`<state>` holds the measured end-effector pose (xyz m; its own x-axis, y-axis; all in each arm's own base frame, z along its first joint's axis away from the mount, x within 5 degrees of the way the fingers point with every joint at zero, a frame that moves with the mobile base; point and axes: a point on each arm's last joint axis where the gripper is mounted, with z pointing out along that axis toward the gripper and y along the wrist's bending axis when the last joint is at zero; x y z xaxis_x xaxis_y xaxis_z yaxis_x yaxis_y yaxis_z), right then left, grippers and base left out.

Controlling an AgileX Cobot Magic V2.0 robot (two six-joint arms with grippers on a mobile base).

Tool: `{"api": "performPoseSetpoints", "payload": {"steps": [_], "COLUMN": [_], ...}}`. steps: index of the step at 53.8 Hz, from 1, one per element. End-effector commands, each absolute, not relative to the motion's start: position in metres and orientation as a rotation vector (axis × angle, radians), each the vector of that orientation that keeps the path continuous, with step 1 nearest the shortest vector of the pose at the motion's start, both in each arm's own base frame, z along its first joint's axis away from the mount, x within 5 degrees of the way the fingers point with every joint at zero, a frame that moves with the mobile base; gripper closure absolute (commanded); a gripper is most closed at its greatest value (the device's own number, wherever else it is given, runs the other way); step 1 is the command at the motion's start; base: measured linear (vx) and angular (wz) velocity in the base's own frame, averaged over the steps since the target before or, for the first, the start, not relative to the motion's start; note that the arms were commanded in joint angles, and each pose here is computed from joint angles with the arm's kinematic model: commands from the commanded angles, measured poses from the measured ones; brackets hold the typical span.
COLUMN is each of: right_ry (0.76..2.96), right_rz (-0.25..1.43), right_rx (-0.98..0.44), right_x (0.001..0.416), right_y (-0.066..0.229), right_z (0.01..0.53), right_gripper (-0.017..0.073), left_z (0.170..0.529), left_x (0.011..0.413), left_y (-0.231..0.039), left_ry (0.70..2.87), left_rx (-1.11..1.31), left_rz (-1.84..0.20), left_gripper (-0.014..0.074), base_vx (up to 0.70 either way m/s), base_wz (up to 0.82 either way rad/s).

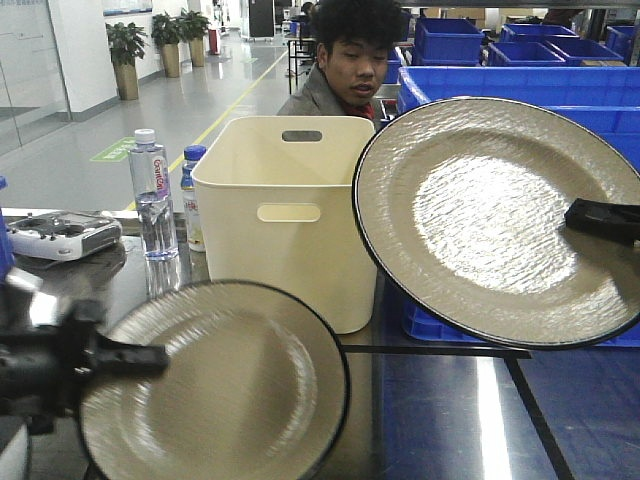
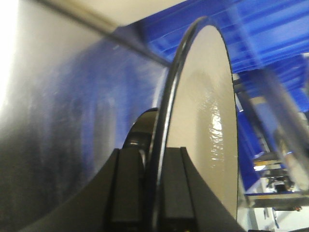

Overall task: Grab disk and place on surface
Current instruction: 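Lower the left gripper's plate onto the counter in front of the bin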

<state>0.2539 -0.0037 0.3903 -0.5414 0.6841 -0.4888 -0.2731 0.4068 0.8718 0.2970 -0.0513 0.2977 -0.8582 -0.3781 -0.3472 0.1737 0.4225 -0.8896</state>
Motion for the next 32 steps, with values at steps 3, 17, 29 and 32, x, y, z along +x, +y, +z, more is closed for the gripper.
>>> {"api": "performPoseSetpoints", "payload": {"steps": [3, 17, 29, 32], "right_ry": [1.543, 1.540, 1.541, 1.541], "right_rz": [1.405, 1.398, 1.400, 1.400], "right_rx": [0.372, 0.383, 0.381, 0.380], "right_x": [0.247, 0.247, 0.247, 0.247], "right_y": [-0.004, -0.005, -0.005, -0.005], "right_z": [0.422, 0.422, 0.422, 0.422], "right_gripper": [0.0568, 0.0568, 0.0568, 0.0568], "left_z": [0.299, 0.268, 0.249, 0.243], "left_x": [0.305, 0.329, 0.330, 0.329], "left_y": [-0.091, -0.107, -0.129, -0.139], "left_ry": [2.128, 2.169, 2.236, 2.268], "left_rx": [-0.175, -0.412, -0.368, -0.350], "left_rz": [-1.684, -1.472, -1.462, -1.473], "left_gripper": [0.0595, 0.0592, 0.0548, 0.0548], "base_vx": [0.00, 0.00, 0.00, 0.00], "base_wz": [0.00, 0.00, 0.00, 0.00]}}
